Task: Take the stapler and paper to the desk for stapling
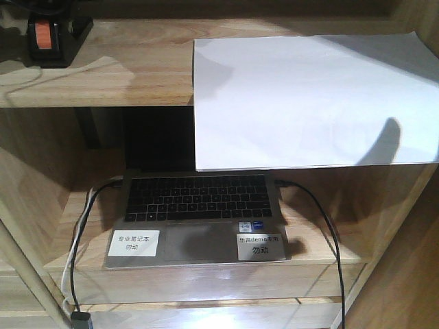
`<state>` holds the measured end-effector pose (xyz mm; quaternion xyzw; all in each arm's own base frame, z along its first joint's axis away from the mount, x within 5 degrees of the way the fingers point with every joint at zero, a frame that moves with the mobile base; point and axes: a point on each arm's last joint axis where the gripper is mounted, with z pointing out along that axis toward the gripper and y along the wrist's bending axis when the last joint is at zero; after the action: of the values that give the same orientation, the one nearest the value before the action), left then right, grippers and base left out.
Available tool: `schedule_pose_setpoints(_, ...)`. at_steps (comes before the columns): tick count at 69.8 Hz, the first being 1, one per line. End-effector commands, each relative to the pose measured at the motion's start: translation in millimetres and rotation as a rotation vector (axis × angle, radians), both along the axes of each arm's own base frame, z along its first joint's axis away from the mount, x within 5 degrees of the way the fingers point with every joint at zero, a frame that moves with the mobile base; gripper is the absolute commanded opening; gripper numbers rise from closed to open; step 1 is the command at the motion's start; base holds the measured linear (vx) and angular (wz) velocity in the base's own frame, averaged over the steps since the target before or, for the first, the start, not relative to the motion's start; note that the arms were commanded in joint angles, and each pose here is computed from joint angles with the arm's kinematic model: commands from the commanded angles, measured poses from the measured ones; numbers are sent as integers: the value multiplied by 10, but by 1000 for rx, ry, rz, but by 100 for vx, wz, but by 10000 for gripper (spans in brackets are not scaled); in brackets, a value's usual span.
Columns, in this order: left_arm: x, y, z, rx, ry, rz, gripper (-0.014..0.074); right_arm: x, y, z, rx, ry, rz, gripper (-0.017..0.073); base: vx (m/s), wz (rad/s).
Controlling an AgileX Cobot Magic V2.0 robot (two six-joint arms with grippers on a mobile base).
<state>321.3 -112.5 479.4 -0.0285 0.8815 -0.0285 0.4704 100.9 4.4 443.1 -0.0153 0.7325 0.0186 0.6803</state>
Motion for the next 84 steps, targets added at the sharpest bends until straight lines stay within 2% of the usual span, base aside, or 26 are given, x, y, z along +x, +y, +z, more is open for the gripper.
schedule_pose_setpoints(1,-78,32,217,-33,-113,-18,621,-4,-7,141,0,-89,-7,398,0,0)
schedule_pose_setpoints(18,-52,9,177,-40,-92,-22,539,-4,-7,141,0,-89,-7,398,0,0)
schedule_pose_setpoints(30,-54,1,174,-49,-88,-26,419,-4,-7,143,0,-91,-7,398,0,0)
schedule_pose_setpoints(38,-53,1,175,-50,-89,-27,266,-4,-7,143,0,-91,-7,398,0,0)
schedule_pose_setpoints(49,-66,8,179,-49,-84,-24,-3,-4,-7,143,0,-91,-7,398,0,0)
schedule_pose_setpoints(66,-152,38,254,-4,-105,-66,-8,-4,-7,143,0,-91,-7,398,0,0)
schedule_pose_setpoints(84,-555,97,474,26,-174,-227,-8,-4,-7,142,0,-90,-7,398,0,0)
